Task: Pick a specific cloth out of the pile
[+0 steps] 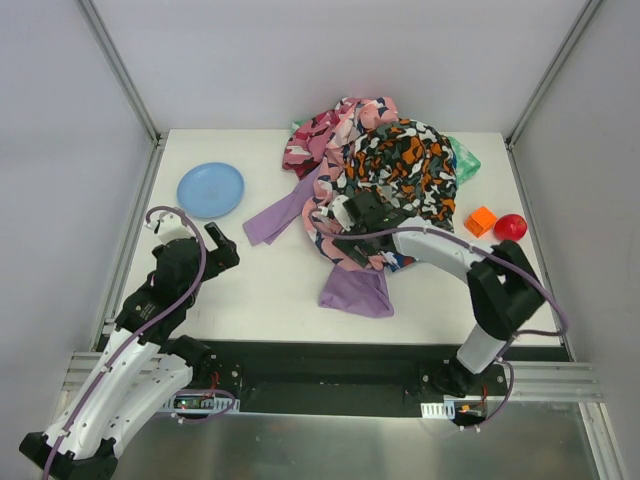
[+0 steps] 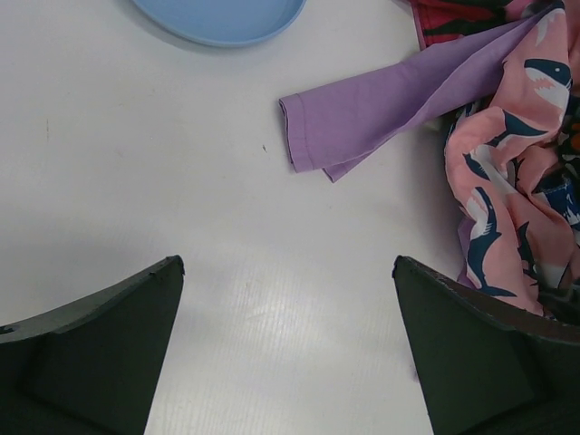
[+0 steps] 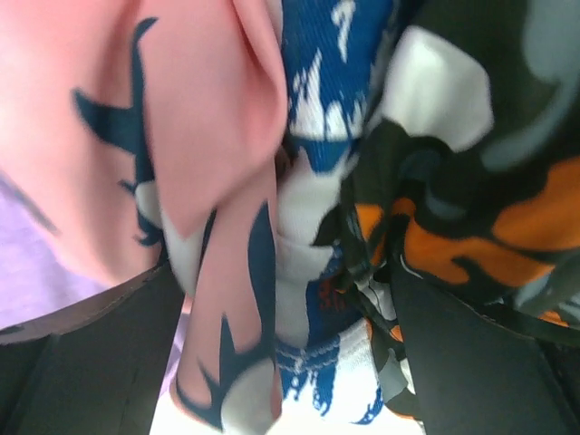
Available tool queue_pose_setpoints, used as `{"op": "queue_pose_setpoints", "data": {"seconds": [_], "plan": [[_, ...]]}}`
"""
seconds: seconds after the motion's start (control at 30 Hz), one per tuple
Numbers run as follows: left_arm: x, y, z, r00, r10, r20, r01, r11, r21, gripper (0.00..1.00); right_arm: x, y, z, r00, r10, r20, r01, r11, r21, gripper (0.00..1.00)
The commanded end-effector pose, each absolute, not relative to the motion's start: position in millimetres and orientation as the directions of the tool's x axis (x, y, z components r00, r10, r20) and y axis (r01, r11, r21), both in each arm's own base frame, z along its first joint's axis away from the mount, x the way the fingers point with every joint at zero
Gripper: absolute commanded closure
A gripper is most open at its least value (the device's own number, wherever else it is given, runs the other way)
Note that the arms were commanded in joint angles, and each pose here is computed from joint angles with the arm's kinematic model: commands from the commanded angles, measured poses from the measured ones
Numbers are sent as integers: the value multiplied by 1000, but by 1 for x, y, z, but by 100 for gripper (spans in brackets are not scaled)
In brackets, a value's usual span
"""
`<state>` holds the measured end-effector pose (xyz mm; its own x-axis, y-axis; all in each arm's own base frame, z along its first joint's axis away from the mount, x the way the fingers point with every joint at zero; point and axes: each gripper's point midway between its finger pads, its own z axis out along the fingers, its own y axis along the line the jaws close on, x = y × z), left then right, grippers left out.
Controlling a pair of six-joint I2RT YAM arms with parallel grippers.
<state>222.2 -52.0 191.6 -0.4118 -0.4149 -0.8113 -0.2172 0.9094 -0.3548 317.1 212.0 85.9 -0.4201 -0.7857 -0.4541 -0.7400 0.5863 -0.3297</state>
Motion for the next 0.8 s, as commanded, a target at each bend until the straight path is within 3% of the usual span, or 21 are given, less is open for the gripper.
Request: {"op": "queue_pose_setpoints", "data": {"seconds": [0.0,0.07,0.2,0.3,0.47,0.6,0.77], "plan": [[223,-53,197,-399,-423,-814,-211,906,-368,1,330,177,58,-522,-824,-219,-680,558,-475,4],[223,-53,197,-397,-424,-814,-210,905,-369,1,341,174,50,-553,-815,-173,-655,553,-516,1],[222,-52,197,-391,-428,-815,-211,904,-373,1,359,181,59,-584,-788,-197,-593,580,-558,59],[222,-55,199,-400,-427,-811,-195,904,-380,1,368,196,106,-554,-752,-358,-541,652,-532,98],[229,-69,202,-428,-407,-807,-137,912,-387,1,375,220,206,-375,-662,-650,-500,734,-459,99],[241,-83,205,-445,-393,-805,-92,914,-396,1,398,196,286,-291,-577,-763,-327,810,-487,99],[259,-107,211,-472,-360,-804,-5,914,-406,1,458,135,331,-262,-402,-877,-144,915,-376,99]]}}
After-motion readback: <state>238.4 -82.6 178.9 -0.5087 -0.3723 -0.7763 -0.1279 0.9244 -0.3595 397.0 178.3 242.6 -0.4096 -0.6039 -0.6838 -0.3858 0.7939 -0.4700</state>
